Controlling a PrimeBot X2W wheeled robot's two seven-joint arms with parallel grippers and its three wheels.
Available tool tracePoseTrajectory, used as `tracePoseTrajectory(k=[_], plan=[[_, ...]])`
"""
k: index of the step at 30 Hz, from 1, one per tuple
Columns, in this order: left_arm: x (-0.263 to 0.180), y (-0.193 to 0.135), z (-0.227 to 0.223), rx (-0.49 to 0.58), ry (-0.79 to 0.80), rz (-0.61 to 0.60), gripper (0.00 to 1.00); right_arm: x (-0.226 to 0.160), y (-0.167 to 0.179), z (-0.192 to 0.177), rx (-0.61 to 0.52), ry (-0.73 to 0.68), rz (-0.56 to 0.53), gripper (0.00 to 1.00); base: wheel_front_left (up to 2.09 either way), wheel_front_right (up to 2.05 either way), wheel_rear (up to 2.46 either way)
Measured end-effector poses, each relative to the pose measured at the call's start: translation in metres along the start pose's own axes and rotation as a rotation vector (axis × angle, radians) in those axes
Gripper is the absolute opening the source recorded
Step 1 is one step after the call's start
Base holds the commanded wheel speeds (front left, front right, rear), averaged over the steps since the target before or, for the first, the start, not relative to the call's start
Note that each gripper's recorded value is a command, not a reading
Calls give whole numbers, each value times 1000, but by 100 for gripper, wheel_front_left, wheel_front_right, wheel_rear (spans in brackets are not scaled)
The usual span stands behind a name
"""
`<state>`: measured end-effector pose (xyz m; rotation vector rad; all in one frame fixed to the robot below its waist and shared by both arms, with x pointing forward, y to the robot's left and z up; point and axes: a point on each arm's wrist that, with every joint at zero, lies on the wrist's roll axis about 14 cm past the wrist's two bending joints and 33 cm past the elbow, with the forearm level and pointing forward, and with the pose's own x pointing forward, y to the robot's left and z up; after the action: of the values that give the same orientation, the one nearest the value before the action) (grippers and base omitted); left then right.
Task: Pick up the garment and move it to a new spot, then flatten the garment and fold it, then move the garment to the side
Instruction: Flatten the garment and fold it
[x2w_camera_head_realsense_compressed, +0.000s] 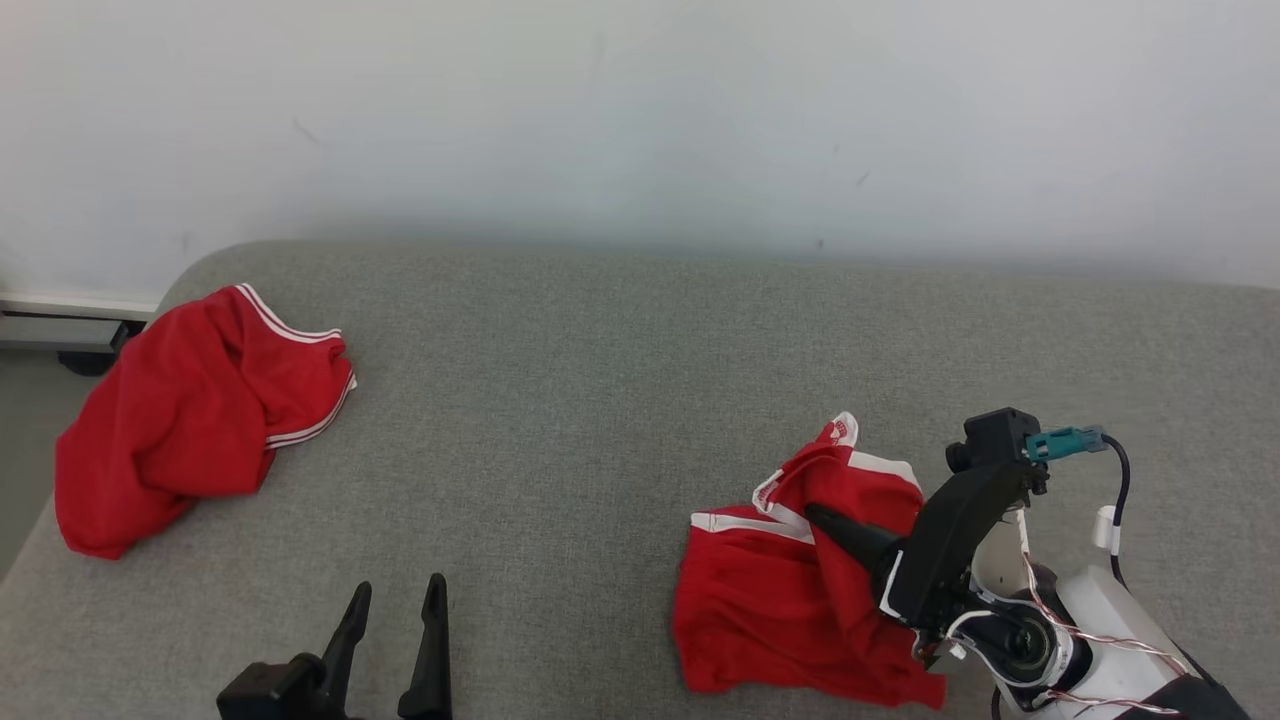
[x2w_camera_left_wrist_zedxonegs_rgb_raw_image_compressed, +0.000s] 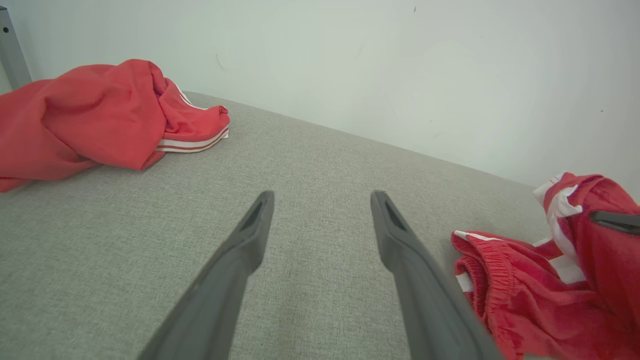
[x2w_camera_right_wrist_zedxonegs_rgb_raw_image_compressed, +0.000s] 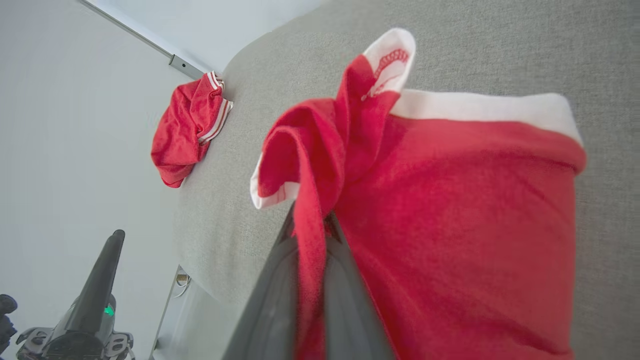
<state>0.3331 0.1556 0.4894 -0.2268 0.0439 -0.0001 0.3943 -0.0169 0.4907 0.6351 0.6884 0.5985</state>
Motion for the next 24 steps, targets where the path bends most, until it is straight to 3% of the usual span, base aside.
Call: tracePoseTrajectory(k=[21, 22, 23, 24], plan=[[-1, 7, -7, -16, 17, 33, 100, 27, -2, -14, 17, 49, -83, 0, 0, 0, 0], [-1, 8, -8, -17, 20, 35, 100, 28, -3, -15, 20, 52, -86, 18, 0, 0, 0], [-1, 8, -9, -17, 22, 37, 100, 28, -3, -16, 20, 54, -87, 55, 0, 0, 0], [-1, 8, -9, -17, 20, 39, 100, 29, -3, -17, 21, 55, -85, 100, 0, 0, 0]])
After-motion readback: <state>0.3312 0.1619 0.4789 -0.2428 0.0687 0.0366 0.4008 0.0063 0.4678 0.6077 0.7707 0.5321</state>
